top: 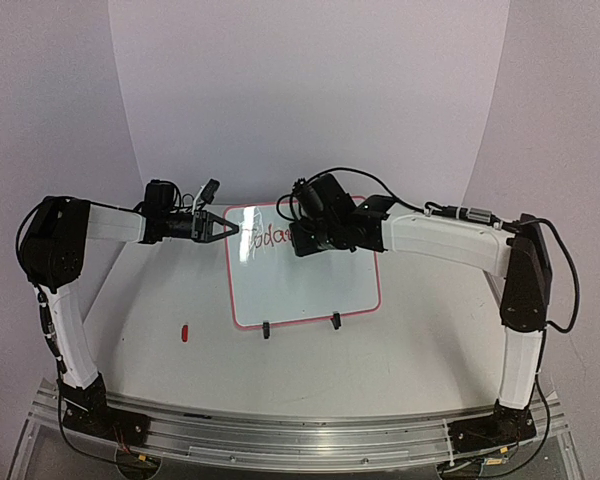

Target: Write a sentence on the whiteboard

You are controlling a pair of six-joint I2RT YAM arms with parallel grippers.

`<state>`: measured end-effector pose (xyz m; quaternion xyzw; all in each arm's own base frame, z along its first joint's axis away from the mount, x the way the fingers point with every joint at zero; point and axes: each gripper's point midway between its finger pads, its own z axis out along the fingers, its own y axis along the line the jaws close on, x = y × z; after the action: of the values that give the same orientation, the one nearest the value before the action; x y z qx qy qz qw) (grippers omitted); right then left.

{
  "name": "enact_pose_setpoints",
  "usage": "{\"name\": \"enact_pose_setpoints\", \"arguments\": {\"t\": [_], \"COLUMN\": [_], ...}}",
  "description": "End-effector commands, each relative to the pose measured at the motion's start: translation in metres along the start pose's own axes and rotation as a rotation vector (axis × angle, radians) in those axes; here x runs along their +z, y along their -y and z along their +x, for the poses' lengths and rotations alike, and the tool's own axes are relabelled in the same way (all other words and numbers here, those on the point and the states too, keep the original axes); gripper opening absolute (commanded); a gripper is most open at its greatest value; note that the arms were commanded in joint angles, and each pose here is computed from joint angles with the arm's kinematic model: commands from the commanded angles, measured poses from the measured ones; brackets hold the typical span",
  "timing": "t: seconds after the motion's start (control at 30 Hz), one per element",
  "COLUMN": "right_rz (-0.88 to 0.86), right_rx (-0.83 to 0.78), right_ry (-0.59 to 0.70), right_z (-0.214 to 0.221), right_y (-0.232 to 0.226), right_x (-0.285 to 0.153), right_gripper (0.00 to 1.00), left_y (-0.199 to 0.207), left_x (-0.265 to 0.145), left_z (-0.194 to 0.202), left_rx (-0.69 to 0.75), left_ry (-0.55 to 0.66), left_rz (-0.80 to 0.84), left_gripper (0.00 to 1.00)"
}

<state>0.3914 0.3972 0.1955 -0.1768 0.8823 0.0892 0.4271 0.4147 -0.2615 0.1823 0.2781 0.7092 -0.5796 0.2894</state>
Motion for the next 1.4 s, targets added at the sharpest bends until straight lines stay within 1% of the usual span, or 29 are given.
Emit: {"name": "enact_pose_setpoints", "arguments": {"t": [0.0, 1.0, 1.37], "right_rz": [0.045, -0.032, -0.059], "right_rx": [0.002, 0.035, 0.051], "right_ry": [-0.084, -0.176, -0.165], "right_z": [0.025, 0.053, 0.047], "right_y": [0.019, 0.007, -0.004], "right_x": [0.004, 0.010, 0.020], "right_gripper": [0.00, 0.00, 0.00], "left_y": [-0.014, -0.013, -0.014], "left_x": [0.005, 0.005, 0.005], "left_z": [0.001, 0.001, 0.002], "left_rx": [0.088, 0.094, 0.090], "left_ry": [0.006, 0.006, 0.005], "left_rz": [-0.062, -0.064, -0.064], "left_gripper": [0.00, 0.00, 0.00]}}
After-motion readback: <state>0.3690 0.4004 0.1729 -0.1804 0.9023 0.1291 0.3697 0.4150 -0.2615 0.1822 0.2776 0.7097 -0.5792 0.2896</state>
